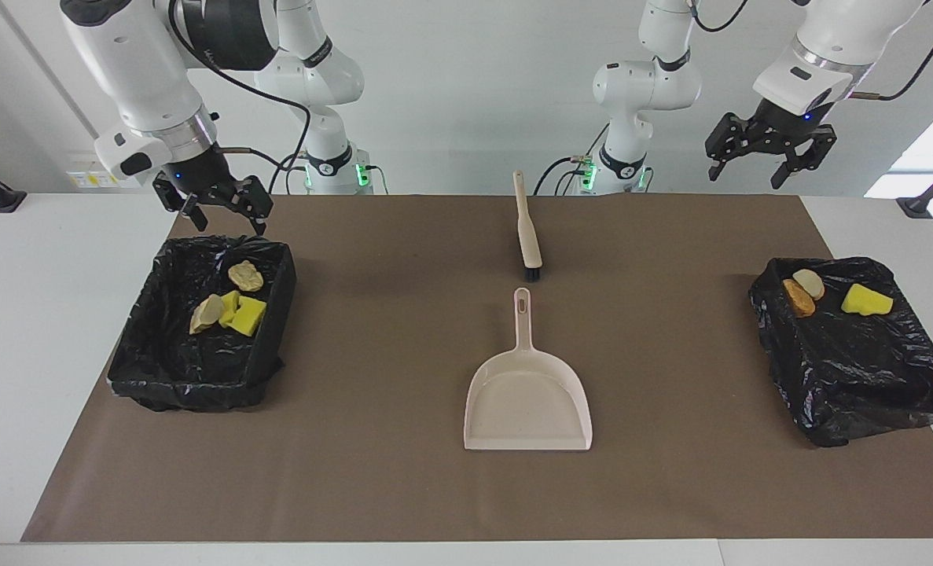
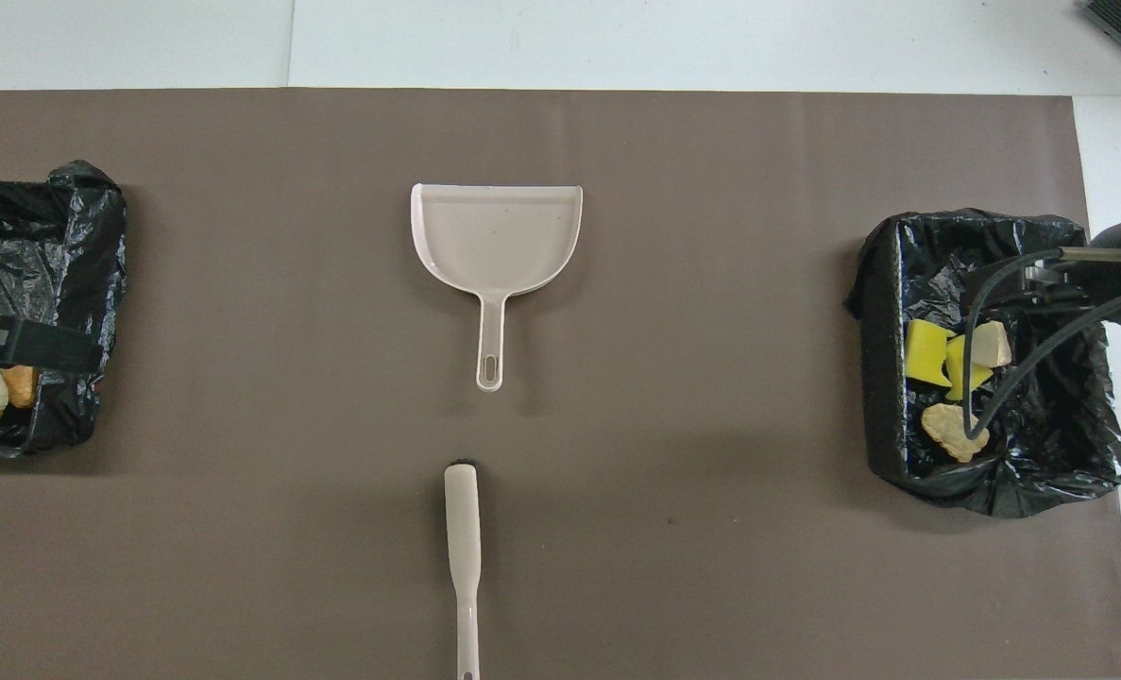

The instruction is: Sweep and dump trash in bin

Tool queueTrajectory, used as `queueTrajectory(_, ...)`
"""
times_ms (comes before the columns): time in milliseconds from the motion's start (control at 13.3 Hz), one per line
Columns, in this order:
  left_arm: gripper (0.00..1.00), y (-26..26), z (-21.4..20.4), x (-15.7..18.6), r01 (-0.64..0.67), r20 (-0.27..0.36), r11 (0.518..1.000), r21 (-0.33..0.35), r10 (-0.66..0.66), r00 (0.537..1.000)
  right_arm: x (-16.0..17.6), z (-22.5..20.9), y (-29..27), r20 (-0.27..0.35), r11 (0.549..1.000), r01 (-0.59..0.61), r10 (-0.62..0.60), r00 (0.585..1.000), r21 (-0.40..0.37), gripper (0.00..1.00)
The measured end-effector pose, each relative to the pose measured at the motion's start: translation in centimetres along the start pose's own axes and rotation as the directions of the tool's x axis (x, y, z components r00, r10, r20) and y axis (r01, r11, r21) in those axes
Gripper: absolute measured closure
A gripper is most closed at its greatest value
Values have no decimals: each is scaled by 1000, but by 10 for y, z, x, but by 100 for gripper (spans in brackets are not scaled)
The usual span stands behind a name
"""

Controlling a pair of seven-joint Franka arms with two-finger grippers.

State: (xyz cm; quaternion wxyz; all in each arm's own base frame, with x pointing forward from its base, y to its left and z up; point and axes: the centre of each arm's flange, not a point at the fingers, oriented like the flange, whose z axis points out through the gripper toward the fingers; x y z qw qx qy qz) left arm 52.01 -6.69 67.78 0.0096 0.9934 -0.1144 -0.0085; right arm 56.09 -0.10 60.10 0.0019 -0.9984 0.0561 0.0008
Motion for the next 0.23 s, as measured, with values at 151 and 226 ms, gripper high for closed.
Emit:
queueTrajectory(151, 0, 0, -2, 0, -1, -3, 1000, 0, 1, 1000, 0, 0, 0, 0, 1000, 0, 0, 1000, 0, 0)
queueTrajectory(226, 0, 0, -2, 0, -1, -3, 1000, 0, 1, 1000, 0, 0, 0, 0, 1000, 0, 0, 1000, 0, 0)
